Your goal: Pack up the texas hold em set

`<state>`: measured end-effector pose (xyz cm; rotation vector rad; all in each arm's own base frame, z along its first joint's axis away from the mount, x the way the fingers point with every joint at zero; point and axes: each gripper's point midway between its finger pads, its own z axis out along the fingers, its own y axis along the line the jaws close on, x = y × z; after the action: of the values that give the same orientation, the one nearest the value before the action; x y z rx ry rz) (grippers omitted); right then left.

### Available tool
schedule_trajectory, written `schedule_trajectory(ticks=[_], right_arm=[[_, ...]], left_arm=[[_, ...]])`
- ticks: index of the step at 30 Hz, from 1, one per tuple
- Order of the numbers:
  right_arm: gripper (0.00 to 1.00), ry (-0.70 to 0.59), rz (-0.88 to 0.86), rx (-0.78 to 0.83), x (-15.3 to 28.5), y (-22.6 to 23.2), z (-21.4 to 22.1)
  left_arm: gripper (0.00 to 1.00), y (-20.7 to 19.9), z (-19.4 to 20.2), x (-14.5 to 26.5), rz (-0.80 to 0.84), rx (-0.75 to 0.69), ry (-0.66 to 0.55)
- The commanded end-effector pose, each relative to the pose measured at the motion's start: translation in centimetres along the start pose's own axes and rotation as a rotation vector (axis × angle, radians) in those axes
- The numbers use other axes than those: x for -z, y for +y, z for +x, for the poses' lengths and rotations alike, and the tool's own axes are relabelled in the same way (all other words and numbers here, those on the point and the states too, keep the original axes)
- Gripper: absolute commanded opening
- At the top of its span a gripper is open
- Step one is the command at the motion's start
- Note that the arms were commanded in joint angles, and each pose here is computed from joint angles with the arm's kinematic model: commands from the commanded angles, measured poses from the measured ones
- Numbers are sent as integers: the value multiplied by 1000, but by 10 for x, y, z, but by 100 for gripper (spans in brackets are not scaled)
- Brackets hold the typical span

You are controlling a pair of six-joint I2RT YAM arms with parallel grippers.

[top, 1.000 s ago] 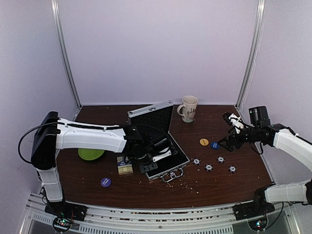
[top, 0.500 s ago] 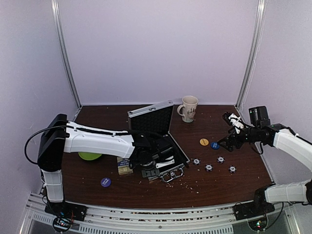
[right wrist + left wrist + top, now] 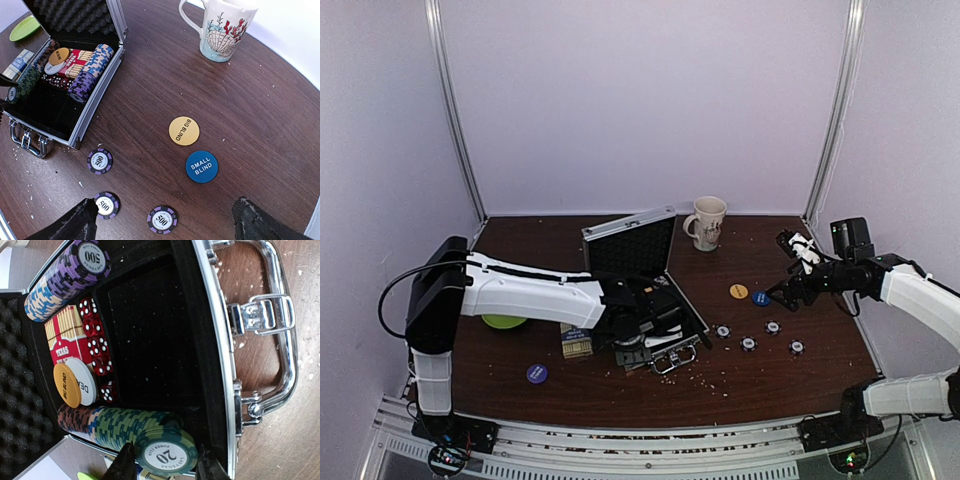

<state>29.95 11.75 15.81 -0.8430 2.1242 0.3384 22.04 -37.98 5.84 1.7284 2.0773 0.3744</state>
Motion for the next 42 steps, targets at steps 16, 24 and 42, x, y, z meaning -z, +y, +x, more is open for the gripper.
schedule_trajectory(ticks=[16, 24, 42], right_arm=[[95, -9, -16, 7, 0, 2, -6], [95, -8, -20, 4, 0, 3, -5], [95, 8, -15, 6, -3, 1, -3]], left_arm=[[57, -17, -3, 6, 164, 9, -66], [59, -3, -9, 24, 173, 39, -121], [68, 10, 1, 4, 208, 7, -91]])
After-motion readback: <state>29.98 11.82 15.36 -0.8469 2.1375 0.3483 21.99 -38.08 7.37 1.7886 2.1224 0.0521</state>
